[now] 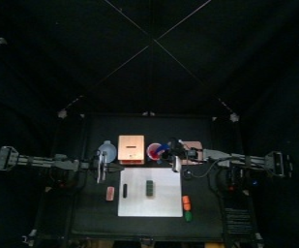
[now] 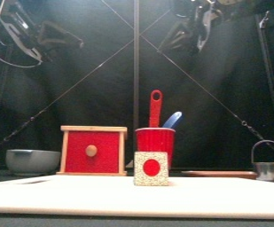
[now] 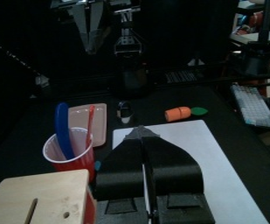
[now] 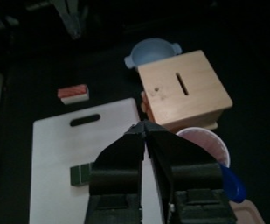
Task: Cut the sushi into 4 pieces with the knife
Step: Pick up the knife at its handle with right hand
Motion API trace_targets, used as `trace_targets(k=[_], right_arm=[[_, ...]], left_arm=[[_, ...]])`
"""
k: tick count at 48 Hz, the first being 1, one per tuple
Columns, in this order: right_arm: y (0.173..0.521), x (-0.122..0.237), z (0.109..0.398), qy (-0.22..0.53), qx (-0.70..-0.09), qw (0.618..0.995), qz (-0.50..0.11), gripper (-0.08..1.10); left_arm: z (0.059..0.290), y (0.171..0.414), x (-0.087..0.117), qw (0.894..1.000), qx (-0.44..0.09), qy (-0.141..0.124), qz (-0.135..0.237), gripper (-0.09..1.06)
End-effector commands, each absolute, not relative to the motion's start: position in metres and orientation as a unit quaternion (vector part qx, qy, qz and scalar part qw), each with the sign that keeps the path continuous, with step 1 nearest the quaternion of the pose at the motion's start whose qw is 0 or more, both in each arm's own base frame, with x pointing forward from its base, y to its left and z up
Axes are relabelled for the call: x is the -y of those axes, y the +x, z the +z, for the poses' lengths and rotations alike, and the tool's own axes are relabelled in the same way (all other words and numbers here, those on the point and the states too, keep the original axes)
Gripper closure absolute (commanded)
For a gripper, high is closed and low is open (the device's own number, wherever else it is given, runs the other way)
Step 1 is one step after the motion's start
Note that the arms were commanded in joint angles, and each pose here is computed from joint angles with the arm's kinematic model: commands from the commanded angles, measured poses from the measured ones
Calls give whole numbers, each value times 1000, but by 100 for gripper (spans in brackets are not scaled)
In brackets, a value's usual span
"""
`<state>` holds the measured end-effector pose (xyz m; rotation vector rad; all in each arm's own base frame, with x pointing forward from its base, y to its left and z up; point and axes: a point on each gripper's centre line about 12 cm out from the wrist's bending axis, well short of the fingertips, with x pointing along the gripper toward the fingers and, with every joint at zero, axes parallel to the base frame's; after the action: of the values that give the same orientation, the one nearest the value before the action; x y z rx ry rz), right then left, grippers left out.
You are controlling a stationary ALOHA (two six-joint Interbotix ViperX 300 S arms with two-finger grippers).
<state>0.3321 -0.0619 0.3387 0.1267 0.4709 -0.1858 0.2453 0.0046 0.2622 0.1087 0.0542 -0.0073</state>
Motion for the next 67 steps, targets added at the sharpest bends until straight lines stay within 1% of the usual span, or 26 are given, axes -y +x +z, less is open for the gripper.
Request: trace_targets(k=[1,6,8,9,15,20,25,37,46,55,62,67], right_arm=[[347,69,353,64,-278,954,-95,28],[363,69,347,67,-322,940,-90,2],[370,71,343,65,-342,933,-89,-5],[373,71,342,63,-350,930,-88,-5],[388,74,333,44,-405,909,-86,0],[399,77,328,26,-447,890,-91,2],[407,82,315,15,-497,862,-95,2],[424,88,279,7,-595,799,-87,3],[435,92,266,-7,-625,776,-85,3],[438,97,264,-15,-645,759,-90,7],[436,99,258,-13,-661,745,-90,18],[436,100,256,-11,-665,741,-91,27]], left_arm=[[268,247,-7,999,-17,49,2,96],[261,245,-7,999,-26,42,5,96],[258,243,-7,999,-30,39,5,96],[256,243,-7,999,-32,38,6,96],[248,239,-8,999,-40,26,10,96],[244,238,-10,999,-46,14,17,96],[245,238,-10,999,-45,13,18,96],[245,238,-10,999,-43,12,19,96],[245,238,-10,999,-44,12,19,96],[244,238,-10,999,-46,12,19,96],[243,238,-10,999,-46,12,19,96],[242,237,-10,999,-48,11,18,96]])
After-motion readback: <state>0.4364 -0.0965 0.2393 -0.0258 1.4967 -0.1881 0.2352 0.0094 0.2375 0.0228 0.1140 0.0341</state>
